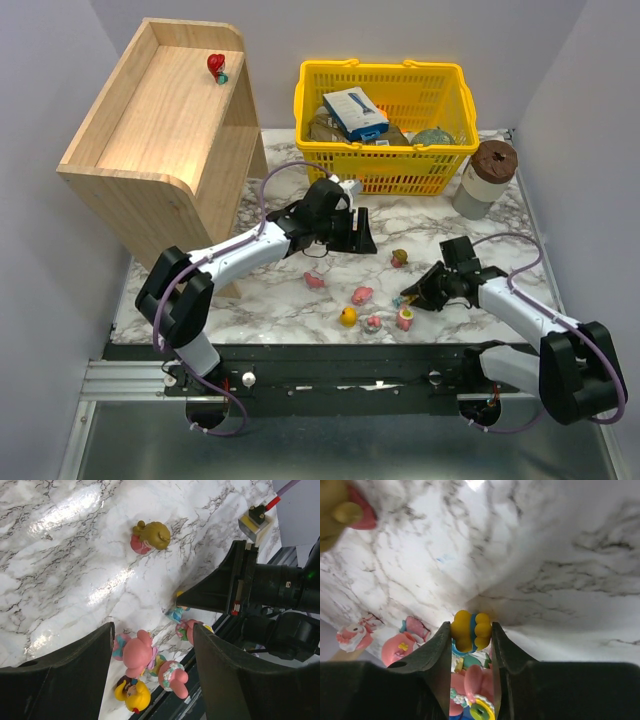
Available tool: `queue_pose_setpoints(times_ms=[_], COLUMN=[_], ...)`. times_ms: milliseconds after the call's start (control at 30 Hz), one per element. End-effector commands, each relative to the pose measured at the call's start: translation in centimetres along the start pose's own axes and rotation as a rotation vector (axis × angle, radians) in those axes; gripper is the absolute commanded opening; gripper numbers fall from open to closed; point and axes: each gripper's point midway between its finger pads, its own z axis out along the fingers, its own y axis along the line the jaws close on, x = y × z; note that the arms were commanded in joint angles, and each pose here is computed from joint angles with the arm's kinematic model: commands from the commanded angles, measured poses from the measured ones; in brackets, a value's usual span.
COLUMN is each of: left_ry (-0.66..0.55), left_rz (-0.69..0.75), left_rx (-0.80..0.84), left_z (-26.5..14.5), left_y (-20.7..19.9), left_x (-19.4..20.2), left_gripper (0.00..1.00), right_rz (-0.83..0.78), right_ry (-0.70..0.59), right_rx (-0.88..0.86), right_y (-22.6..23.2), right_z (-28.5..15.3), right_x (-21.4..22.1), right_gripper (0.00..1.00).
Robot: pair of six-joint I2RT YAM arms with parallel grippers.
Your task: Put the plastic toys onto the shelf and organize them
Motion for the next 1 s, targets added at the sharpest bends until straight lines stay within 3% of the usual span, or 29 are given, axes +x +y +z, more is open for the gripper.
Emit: queue_pose_setpoints(times_ms=[0, 200, 333, 533, 700, 967], left_ry=[-0.011, 0.003, -0.041, -0.137, -0.202, -0.219], left_rz=[0.045, 0.194, 0.276, 0.374, 0.451, 0.524], left_rx=[0.045, 0.227, 0.389, 0.602, 0.681, 0.809], left_z=[-1.3, -2.2, -4.0, -8.5, -12.4, -17.6], left_y=[-1.3, -6.7, -10.8, -15.9, -18.6, -22.0], left_x=[-0.1, 1.0, 0.6, -0.7, -1.6, -1.6], left_gripper=[0.73, 0.73, 0.74, 0.74, 0.76, 0.76], right_rz=[-0.169, -0.476, -0.744, -0.988, -1.126, -1.366], right_ry=[-0.141, -0.265, -0.334, -0.381, -0.398, -0.266], right_rx=[-0.096, -0.394, -0.615, -0.799, -0.962, -1.259], right_y=[3.7, 11.1, 15.6, 17.3, 18.8, 19.0], right_z=[-1.4, -7.9, -14.5, -20.3, -25.5, -33.0], right_x=[-3.2, -3.9, -2.3, 0.5, 3.1, 9.1], right_gripper=[0.0, 0.01, 0.01, 0.01, 0.01, 0.01])
